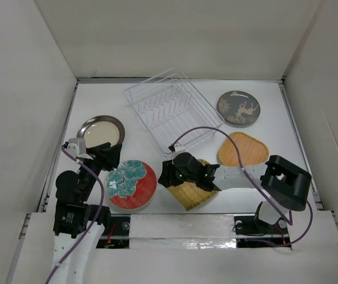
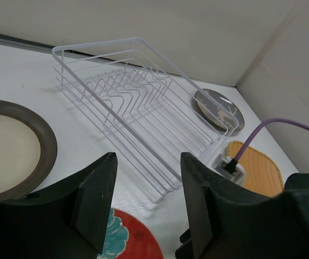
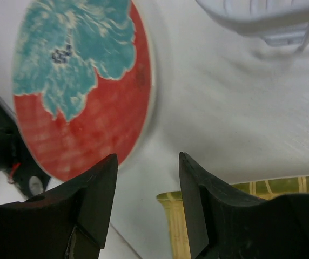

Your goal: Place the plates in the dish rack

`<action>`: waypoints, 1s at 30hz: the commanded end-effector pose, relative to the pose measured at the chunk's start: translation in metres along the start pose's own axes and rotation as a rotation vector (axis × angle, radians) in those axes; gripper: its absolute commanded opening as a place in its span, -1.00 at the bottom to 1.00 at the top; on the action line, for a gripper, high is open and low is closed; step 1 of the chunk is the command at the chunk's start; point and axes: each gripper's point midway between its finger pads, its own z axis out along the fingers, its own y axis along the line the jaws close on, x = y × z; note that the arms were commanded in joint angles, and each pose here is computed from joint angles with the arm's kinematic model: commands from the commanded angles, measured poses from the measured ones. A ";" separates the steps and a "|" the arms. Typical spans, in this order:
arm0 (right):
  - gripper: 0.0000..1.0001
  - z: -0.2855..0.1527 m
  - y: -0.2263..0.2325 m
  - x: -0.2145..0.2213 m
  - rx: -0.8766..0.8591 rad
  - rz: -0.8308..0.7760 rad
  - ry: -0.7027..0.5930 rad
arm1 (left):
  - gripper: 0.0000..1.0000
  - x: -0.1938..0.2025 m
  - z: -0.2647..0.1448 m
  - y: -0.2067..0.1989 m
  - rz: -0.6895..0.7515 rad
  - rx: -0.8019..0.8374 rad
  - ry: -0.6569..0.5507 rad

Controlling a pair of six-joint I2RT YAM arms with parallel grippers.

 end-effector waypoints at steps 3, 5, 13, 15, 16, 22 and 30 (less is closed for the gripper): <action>0.11 0.026 0.011 -0.002 -0.036 0.031 -0.018 | -0.04 -0.011 -0.001 -0.009 0.012 0.043 -0.043; 0.11 0.034 0.009 -0.001 -0.023 0.023 -0.013 | -0.04 -0.011 -0.001 -0.010 0.013 0.046 -0.045; 0.08 0.062 0.012 0.024 -0.055 0.056 0.052 | -0.04 -0.011 0.000 -0.010 0.013 0.044 -0.041; 0.06 0.065 0.016 0.028 -0.064 0.071 0.056 | -0.04 -0.010 0.000 -0.009 0.013 0.043 -0.039; 0.05 0.068 0.017 0.034 -0.067 0.075 0.063 | -0.03 -0.011 0.000 -0.010 0.015 0.047 -0.041; -0.45 0.076 0.023 0.059 -0.141 0.140 0.108 | -0.03 -0.010 0.001 -0.011 0.019 0.053 -0.029; -1.00 0.041 0.050 0.036 -0.262 0.128 0.009 | -0.05 -0.013 0.001 -0.010 0.019 0.040 -0.040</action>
